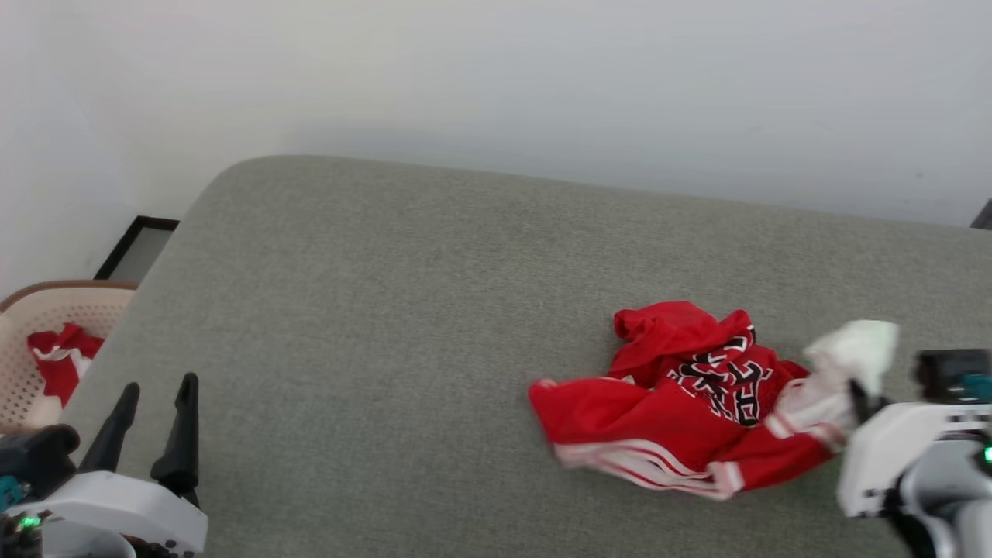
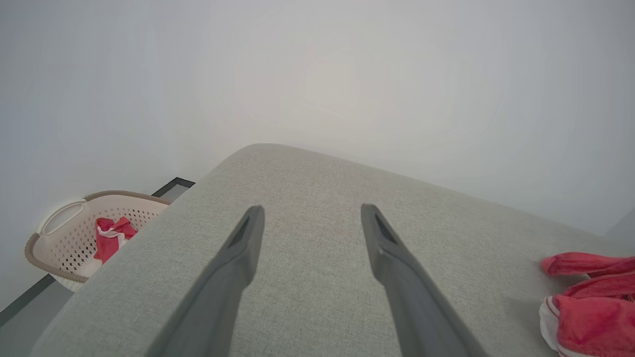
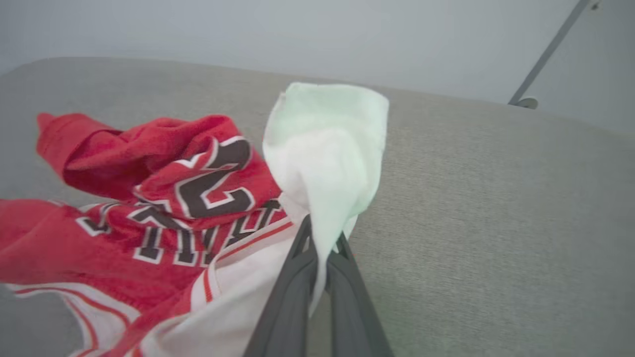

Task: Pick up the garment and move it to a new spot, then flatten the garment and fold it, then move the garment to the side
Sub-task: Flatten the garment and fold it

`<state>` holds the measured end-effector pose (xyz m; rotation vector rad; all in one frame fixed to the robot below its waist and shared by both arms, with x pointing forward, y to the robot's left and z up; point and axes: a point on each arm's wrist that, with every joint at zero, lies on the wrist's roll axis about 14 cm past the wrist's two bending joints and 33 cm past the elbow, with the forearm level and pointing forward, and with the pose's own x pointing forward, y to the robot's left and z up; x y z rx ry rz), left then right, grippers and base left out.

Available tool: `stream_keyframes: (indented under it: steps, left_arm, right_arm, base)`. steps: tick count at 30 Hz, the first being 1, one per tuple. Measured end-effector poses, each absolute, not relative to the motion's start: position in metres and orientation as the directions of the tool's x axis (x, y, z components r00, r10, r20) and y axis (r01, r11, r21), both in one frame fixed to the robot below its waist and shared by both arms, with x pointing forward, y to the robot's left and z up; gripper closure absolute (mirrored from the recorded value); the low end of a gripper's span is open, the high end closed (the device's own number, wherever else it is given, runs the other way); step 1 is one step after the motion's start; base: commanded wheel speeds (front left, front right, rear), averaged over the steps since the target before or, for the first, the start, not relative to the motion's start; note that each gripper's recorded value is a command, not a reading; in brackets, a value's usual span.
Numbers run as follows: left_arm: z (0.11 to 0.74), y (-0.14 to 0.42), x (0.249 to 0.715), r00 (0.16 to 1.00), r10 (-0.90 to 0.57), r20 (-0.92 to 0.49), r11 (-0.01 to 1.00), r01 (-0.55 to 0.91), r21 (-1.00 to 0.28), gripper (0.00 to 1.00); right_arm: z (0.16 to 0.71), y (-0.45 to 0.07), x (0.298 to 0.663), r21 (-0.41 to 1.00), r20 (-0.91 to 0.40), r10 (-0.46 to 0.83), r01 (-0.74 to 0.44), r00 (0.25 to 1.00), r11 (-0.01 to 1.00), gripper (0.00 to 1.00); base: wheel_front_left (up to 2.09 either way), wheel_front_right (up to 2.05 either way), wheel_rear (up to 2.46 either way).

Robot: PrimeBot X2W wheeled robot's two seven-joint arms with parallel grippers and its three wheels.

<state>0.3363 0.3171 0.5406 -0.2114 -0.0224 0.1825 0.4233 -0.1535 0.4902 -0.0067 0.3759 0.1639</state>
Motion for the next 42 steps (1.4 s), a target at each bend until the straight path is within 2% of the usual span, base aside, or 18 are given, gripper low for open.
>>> stream_keyframes:
  steps: [7, 18, 19, 20, 21, 30, 37, 42]
  left_arm:
    - [0.54, 0.31, 0.343, 0.986, 0.166, 0.004, 0.963, -0.161, -0.217, 0.0]
    - [0.528, 0.299, 0.353, 0.99, 0.136, -0.026, 0.965, -0.139, -0.22, 0.0]
    - [0.527, 0.299, 0.354, 0.991, 0.134, -0.028, 0.966, -0.137, -0.22, 0.0]
    - [0.526, 0.298, 0.355, 0.991, 0.131, -0.032, 0.966, -0.134, -0.219, 0.0]
    - [0.526, 0.297, 0.356, 0.991, 0.129, -0.035, 0.967, -0.133, -0.217, 0.0]
    - [0.527, 0.289, 0.364, 0.995, 0.091, -0.041, 0.973, -0.098, -0.208, 0.0]
    - [0.54, 0.263, 0.371, 0.998, -0.028, -0.049, 0.979, 0.017, -0.205, 0.0]
    - [0.553, 0.232, 0.383, 0.986, -0.153, -0.066, 0.971, 0.137, -0.196, 0.0]
  right_arm:
    - [0.494, -0.222, 0.419, 0.024, -0.375, 0.01, -0.001, 0.927, 1.0, 1.0]
    - [0.427, -0.281, 0.383, 0.078, -0.555, -0.135, 0.214, 0.821, 0.974, 1.0]
    - [0.42, -0.283, 0.38, 0.074, -0.573, -0.144, 0.226, 0.807, 0.971, 0.8]
    - [0.415, -0.287, 0.377, 0.071, -0.583, -0.155, 0.24, 0.798, 0.968, 0.52]
    - [0.412, -0.29, 0.376, 0.077, -0.59, -0.162, 0.256, 0.791, 0.964, 0.0]
    - [0.405, -0.3, 0.371, 0.073, -0.627, -0.187, 0.295, 0.757, 0.953, 0.0]
    - [0.438, -0.31, 0.37, 0.037, -0.553, -0.214, 0.28, 0.806, 0.959, 0.0]
    - [0.479, -0.311, 0.371, 0.037, -0.412, -0.23, 0.269, 0.882, 0.962, 0.0]
  base:
    - [0.0, 0.0, 0.0]
    - [0.0, 0.0, 0.0]
    - [0.0, 0.0, 0.0]
    - [0.0, 0.0, 0.0]
    - [0.0, 0.0, 0.0]
    - [0.0, 0.0, 0.0]
    - [0.0, 0.0, 0.0]
    - [0.0, 0.0, 0.0]
